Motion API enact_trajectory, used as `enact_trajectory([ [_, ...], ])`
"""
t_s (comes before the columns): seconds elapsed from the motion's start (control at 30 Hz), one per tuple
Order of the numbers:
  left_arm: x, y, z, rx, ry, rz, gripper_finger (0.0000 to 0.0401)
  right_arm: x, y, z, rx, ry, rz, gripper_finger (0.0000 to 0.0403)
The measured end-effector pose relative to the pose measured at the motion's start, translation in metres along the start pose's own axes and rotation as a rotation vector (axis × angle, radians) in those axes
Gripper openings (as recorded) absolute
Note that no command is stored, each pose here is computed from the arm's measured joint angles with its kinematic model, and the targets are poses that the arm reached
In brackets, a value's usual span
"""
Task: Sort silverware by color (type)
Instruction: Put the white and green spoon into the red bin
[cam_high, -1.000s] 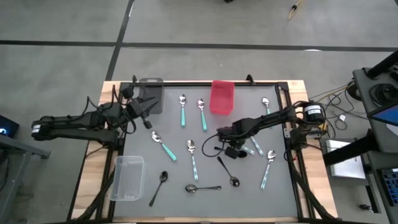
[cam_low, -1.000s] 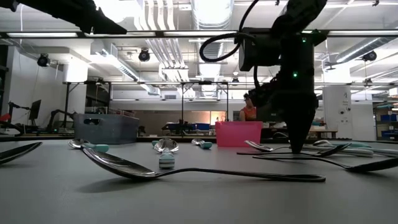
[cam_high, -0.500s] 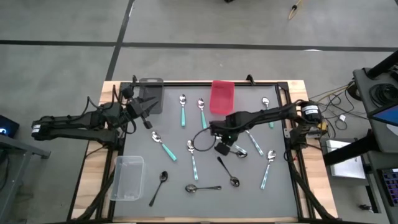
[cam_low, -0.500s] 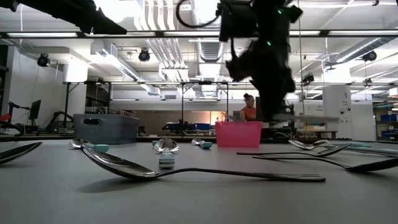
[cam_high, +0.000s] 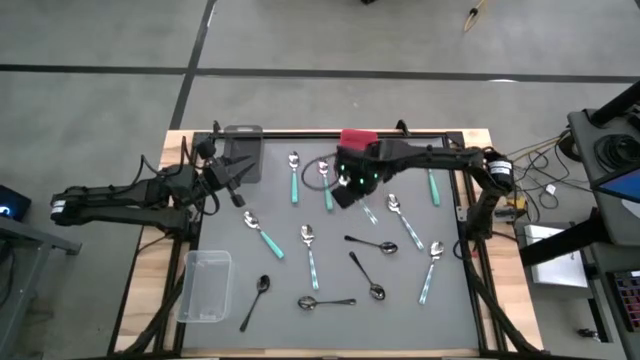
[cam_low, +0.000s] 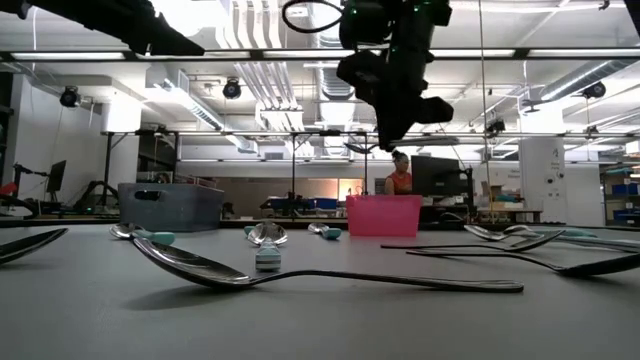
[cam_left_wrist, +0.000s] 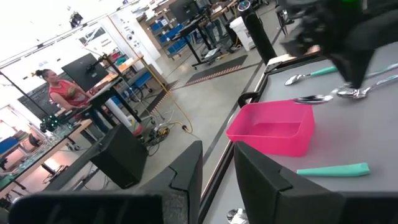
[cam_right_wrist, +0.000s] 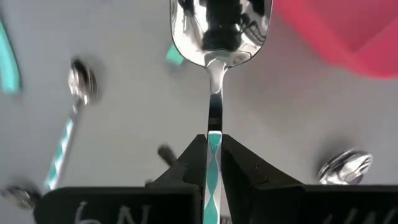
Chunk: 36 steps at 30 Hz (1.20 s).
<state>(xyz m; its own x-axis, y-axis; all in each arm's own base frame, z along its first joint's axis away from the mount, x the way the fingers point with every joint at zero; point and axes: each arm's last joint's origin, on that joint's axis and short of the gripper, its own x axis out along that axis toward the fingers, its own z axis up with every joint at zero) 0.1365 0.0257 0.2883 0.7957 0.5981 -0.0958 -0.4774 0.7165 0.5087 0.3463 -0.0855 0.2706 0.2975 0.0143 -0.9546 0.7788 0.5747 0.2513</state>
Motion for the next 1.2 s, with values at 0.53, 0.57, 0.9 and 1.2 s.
enact_trajectory([
  [0.53, 0.000, 0.000, 0.000, 0.009, -0.002, 0.001, 0.0076, -0.004, -0.052, 0.068, 0.191, -0.016, -0.010, 0.0027],
  [0.57, 0.000, 0.000, 0.000, 0.010, -0.001, 0.001, 0.0076, -0.005, -0.054, 0.072, 0.192, -0.017, -0.012, 0.0027],
  [0.9, 0.000, 0.000, 0.000, 0.010, -0.001, 0.001, 0.0076, -0.011, -0.074, 0.108, 0.196, 0.002, -0.042, 0.0028],
  [1.2, 0.000, 0.000, 0.000, 0.010, -0.001, 0.001, 0.0076, 0.008, -0.084, 0.136, 0.197, 0.067, -0.083, 0.0028],
])
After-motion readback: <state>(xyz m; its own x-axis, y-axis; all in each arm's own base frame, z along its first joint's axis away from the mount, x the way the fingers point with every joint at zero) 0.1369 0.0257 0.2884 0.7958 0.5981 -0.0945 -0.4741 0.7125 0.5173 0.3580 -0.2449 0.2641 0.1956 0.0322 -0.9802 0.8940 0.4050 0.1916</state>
